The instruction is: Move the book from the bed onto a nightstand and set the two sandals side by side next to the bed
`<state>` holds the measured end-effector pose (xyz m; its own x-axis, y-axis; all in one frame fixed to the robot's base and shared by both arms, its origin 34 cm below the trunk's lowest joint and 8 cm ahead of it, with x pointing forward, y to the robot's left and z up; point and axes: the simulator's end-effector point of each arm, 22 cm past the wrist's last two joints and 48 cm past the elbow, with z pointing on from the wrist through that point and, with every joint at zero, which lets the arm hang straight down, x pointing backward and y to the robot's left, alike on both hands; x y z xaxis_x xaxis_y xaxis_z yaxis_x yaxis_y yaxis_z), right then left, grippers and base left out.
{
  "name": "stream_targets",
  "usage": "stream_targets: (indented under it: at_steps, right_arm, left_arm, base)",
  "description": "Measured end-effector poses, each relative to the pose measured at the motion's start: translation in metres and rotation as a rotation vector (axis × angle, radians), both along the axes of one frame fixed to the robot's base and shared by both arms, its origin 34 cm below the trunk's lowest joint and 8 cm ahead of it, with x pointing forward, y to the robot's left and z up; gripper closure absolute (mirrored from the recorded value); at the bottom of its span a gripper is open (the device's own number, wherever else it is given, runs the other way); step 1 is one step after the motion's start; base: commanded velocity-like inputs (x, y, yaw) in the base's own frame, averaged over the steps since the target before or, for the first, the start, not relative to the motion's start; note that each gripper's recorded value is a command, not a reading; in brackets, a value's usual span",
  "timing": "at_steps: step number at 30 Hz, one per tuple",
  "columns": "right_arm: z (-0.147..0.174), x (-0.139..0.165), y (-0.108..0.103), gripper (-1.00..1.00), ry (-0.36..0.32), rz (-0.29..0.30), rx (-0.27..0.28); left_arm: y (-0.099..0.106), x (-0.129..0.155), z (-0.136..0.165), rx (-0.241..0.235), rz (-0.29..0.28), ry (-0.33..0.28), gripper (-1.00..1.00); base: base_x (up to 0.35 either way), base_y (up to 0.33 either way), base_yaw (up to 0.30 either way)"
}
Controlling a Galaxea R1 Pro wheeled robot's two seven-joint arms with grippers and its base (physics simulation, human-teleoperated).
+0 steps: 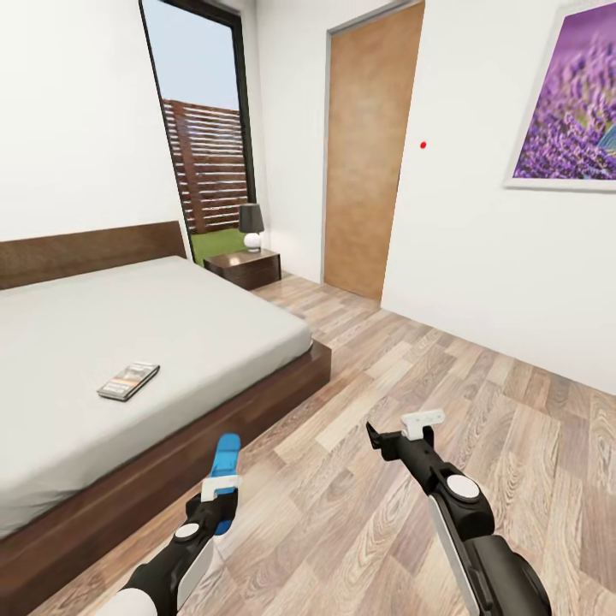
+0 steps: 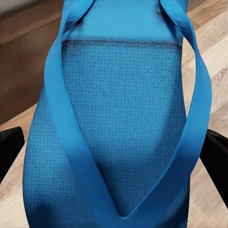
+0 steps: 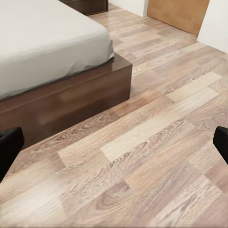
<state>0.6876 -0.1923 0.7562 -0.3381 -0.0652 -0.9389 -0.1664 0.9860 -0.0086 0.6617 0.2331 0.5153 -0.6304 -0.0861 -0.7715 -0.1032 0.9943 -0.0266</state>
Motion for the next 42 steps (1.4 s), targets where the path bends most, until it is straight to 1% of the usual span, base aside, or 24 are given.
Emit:
stream_targets:
  at_steps: [5, 29, 42]
  right_arm:
    - [0.001, 0.001, 0.001, -1.0, 0.014, 0.001, -0.001]
    - [0.04, 0.006, 0.003, -1.0, 0.022, 0.002, 0.0]
    - [0.046, 0.004, 0.009, -1.0, 0.061, 0.008, 0.006]
  left_arm:
    - [0.0, 0.001, 0.01, 0.001, 0.0, 0.0, 1.0]
    - [0.001, 0.006, 0.055, 0.003, 0.003, 0.002, 1.0]
    - [0.001, 0.008, 0.078, 0.003, 0.002, 0.002, 1.0]
  base:
    - [0.0, 0.0, 0.0]
    - [0.0, 0.0, 0.0]
    - [0.0, 0.0, 0.0]
